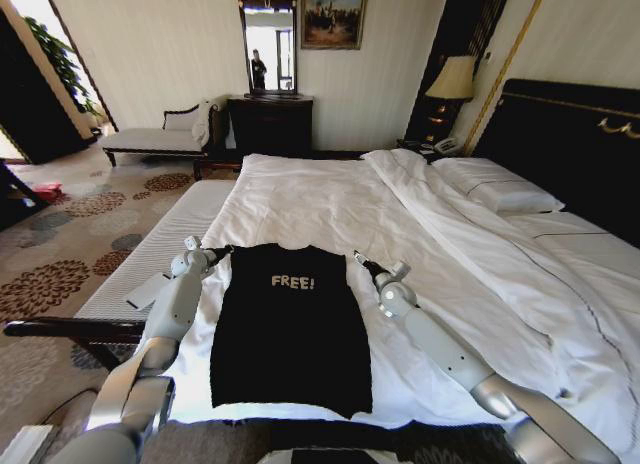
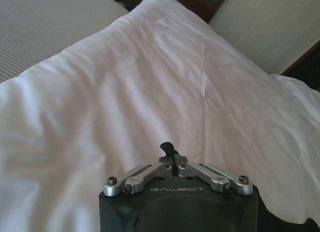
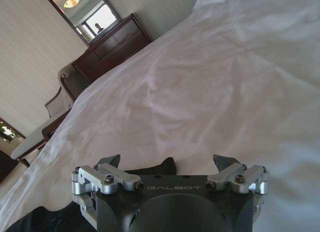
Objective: Fold the clothes on the bed.
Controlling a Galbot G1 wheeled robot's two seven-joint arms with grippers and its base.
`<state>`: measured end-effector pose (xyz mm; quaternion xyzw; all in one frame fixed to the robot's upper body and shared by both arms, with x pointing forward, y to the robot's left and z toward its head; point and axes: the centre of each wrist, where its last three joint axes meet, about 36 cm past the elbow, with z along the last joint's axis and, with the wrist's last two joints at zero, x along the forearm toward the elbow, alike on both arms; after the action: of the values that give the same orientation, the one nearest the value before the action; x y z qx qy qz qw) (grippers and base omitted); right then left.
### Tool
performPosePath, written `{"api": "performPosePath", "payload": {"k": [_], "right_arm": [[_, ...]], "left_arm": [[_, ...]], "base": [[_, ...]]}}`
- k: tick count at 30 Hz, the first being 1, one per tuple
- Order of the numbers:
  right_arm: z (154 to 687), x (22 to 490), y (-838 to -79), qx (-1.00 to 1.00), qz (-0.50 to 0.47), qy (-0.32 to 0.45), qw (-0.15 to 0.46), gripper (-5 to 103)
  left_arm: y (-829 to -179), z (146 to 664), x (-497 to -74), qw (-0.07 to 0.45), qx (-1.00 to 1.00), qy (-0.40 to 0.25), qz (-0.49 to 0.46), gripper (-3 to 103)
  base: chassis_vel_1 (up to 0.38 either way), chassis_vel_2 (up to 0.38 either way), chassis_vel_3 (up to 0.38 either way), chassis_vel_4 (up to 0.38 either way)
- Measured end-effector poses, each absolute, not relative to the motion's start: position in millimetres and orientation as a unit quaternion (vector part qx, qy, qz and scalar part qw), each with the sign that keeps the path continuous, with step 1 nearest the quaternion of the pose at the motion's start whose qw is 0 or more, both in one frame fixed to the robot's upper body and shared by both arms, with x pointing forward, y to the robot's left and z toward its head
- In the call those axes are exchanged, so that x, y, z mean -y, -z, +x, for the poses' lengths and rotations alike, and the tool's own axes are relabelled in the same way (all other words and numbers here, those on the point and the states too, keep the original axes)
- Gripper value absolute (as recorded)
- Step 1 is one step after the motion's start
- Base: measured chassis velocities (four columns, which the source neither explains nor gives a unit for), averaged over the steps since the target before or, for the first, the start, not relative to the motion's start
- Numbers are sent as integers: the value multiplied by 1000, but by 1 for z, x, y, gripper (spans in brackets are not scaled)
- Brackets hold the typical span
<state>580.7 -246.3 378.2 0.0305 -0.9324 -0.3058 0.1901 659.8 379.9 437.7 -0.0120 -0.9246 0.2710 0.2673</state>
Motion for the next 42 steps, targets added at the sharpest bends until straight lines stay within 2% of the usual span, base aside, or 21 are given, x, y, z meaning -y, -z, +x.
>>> {"api": "performPosePath", "payload": {"k": [7,17,18,19,23,25,27,28,31,33,37,38,42], "right_arm": [[599,211,-366,910,56,343,226,100],[615,191,-342,901,74,356,235,97],[616,191,-341,901,75,357,234,93],[616,191,-341,901,75,357,234,93],[621,192,-339,905,73,356,220,71],[623,193,-339,906,70,357,217,71],[625,195,-339,907,64,361,209,60],[625,195,-339,907,64,361,209,60],[627,197,-341,907,60,367,198,44],[627,198,-341,907,60,368,196,44],[628,201,-340,910,60,367,185,22],[628,201,-340,910,60,367,185,22],[632,203,-341,912,58,365,176,3]], "left_arm": [[-441,659,-382,265,927,-267,-12,0],[-447,658,-381,260,929,-263,-17,0],[-447,658,-381,260,929,-263,-17,0],[-447,658,-381,260,929,-263,-17,0],[-450,657,-383,258,930,-261,-18,0],[-450,657,-383,258,930,-261,-18,0],[-450,657,-384,258,930,-260,-18,0],[-450,657,-384,258,930,-260,-18,0],[-450,657,-383,259,930,-259,-18,0],[-450,657,-383,259,930,-259,-18,0],[-447,656,-382,261,930,-258,-18,0],[-447,656,-382,261,930,-258,-18,0],[-446,655,-382,261,930,-257,-19,0]], "base": [[0,0,0,0],[0,0,0,0],[0,0,0,0],[0,0,0,0],[0,0,0,0],[0,0,0,0],[0,0,0,0],[0,0,0,0],[0,0,0,0],[0,0,0,0],[0,0,0,0],[0,0,0,0],[0,0,0,0]]}}
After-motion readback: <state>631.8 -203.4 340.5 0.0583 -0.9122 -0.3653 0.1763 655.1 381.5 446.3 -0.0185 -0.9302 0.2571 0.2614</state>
